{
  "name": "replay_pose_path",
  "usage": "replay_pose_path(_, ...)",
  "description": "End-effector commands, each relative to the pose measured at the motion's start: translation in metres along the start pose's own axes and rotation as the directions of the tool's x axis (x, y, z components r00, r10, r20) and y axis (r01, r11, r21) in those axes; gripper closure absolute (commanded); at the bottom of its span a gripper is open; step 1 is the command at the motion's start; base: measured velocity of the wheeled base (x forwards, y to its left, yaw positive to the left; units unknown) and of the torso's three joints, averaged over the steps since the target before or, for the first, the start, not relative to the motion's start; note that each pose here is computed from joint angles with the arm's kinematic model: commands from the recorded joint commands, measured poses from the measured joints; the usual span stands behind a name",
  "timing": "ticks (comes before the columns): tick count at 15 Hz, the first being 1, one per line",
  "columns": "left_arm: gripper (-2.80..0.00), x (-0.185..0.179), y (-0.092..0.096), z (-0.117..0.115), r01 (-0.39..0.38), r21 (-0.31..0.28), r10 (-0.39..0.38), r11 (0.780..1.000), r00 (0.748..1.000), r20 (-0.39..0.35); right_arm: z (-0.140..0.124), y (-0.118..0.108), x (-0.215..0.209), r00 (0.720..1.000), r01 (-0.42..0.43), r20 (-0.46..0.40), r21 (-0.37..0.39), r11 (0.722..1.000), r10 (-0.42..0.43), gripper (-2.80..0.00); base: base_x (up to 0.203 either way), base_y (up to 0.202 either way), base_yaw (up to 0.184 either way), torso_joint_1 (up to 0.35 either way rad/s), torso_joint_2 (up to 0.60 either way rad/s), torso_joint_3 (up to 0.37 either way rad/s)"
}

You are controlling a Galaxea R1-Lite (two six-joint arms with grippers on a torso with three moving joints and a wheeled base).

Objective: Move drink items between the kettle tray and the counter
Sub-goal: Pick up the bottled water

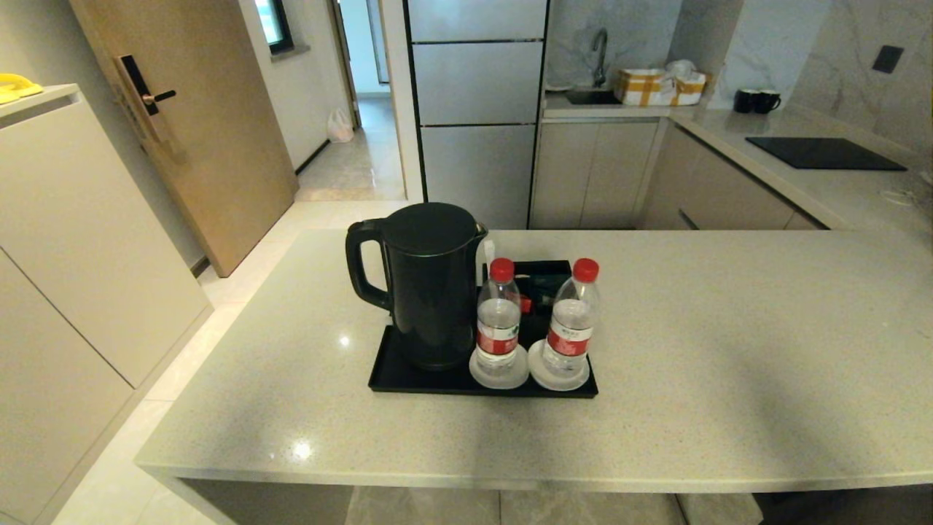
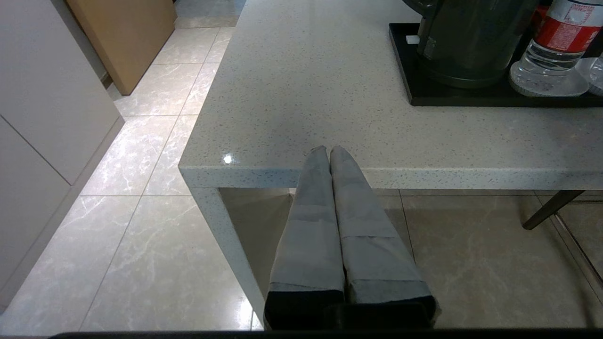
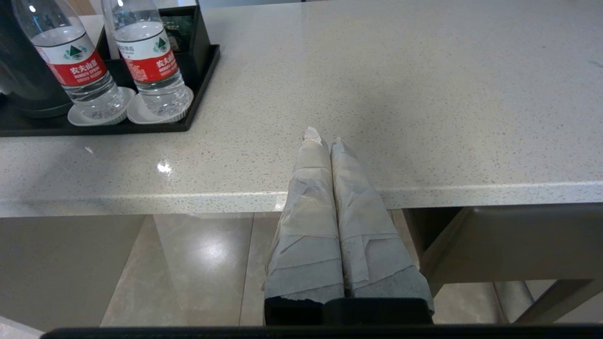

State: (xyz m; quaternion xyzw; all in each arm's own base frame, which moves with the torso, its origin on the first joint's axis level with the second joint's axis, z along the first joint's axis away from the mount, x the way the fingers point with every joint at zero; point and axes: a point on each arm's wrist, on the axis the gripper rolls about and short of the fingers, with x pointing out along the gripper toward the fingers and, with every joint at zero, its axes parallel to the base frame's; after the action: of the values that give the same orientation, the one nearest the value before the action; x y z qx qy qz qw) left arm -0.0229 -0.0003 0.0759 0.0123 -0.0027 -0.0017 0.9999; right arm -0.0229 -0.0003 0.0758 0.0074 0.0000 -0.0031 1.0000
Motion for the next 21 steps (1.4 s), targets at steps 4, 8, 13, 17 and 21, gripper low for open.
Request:
replay_pose_path(4,0.00,0.000,0.000,0.000,0.000,0.000,0.000,1.000,1.000,-0.001,0.010,0.000,-0.003,1.000,0.005,0.010,-0.004,1.000,-0.005,0.00,0.000,0.000,0.000,0.000,0.00,0.000)
replay_pose_path(8,0.00,0.000,0.000,0.000,0.001,0.000,-0.001,1.000,1.000,-0.001,0.083,0.001,-0.017,1.000,0.006,-0.003,0.004,1.000,-0.006,0.00,0.000,0.000,0.000,0.000,0.00,0.000)
replay_pose_path(13,0.00,0.000,0.000,0.000,0.000,0.000,0.000,1.000,1.000,-0.001,0.120,0.005,0.015,0.936,-0.134,-0.321,0.051,0.990,0.143,0.00,0.000,0.000,0.000,0.000,0.00,0.000)
replay_pose_path(17,0.00,0.000,0.000,0.000,0.000,0.000,0.000,1.000,1.000,-0.001,0.118,0.011,0.082,0.770,-0.309,-0.518,0.208,0.928,0.373,0.00,0.000,0.000,0.000,0.000,0.00,0.000)
replay_pose_path(21,0.00,0.000,0.000,0.000,0.000,0.000,0.000,1.000,1.000,-0.001,0.093,0.026,0.171,0.630,-0.389,-0.596,0.312,0.867,0.497,0.00,0.000,0.000,0.000,0.000,0.00,0.000)
